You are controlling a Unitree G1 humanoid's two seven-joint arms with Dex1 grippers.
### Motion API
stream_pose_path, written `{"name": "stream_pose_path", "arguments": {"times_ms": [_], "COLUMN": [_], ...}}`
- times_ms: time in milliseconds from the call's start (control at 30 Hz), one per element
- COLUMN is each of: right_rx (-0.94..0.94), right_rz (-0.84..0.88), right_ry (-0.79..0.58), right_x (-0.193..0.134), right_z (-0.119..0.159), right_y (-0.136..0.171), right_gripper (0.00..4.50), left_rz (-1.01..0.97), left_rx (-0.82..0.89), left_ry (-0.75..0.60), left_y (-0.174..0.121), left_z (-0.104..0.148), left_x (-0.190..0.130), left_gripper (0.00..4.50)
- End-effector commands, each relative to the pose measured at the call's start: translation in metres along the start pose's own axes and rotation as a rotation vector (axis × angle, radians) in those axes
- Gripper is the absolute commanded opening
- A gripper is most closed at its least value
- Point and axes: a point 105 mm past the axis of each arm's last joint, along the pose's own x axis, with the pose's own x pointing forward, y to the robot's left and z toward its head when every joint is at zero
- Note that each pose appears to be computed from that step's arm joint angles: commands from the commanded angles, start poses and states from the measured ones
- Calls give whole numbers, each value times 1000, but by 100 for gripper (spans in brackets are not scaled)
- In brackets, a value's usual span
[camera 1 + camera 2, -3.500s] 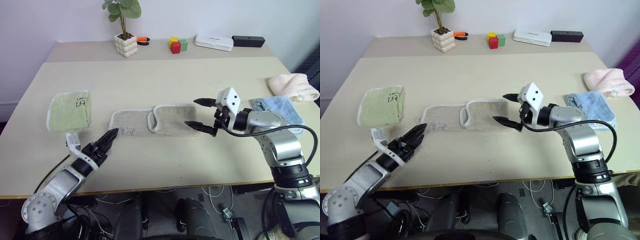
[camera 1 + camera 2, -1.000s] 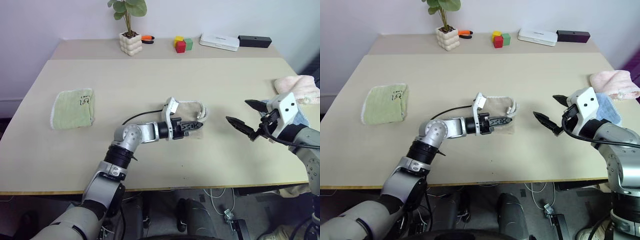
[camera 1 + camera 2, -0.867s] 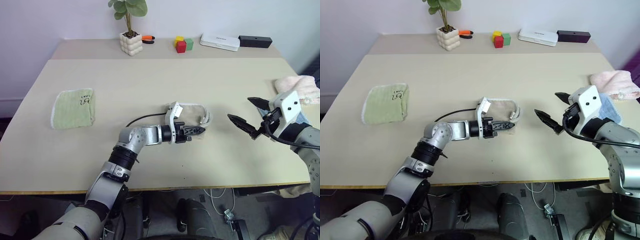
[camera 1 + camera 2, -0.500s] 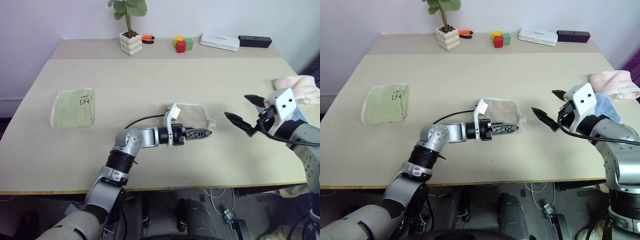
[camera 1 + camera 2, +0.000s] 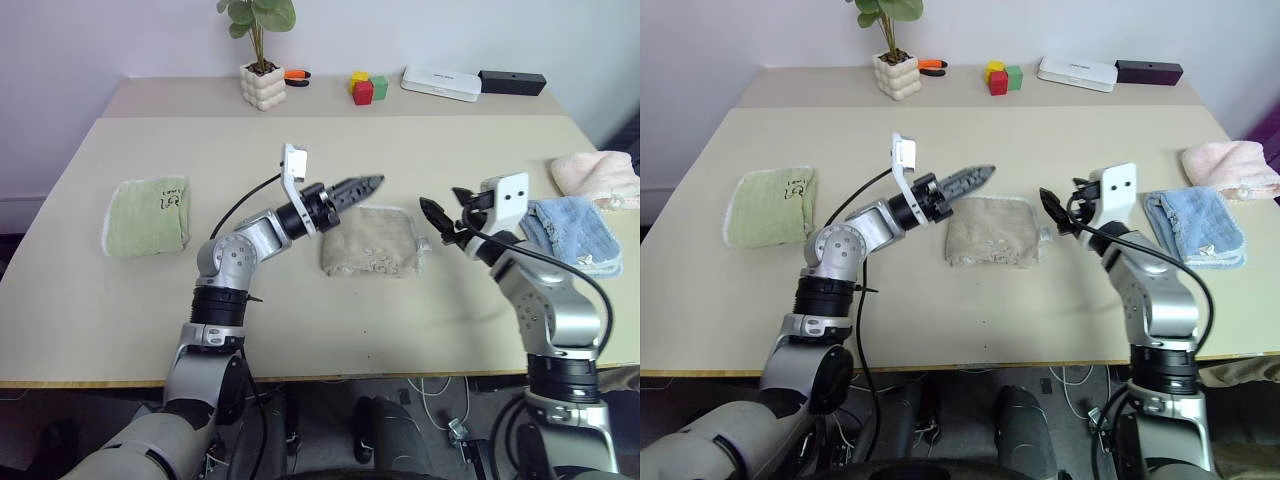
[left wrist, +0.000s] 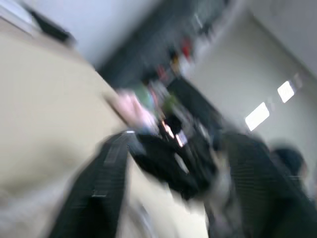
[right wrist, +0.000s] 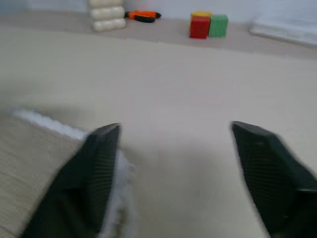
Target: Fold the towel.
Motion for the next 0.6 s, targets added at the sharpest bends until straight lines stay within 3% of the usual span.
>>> {"name": "stream_pose_path", "arguments": {"times_ms": [33,100,133,300,600], "right_rx": [32,58,67,95,112], "right_rz": [-82,-143,-156,-132,-171], "right_ry": [-100,-104,-107,-96,78], "right_x": [5,11,14,32,34], "right_z": [22,18,17,16,-47], "right_y": [5,6,9,38,41], "right_gripper": [155,55,8,3,3], "left_rz": [116,146,173,205,349], "left_rx": [63,95,111,151,204], "left_ry": [-75,-31,-7,44,183], "left_y": [17,22,26,28,53], "left_z": [8,-5,-12,-34,-67], "left_x": [4,8,10,22,13], "left_gripper": [103,6,0,0,0]}}
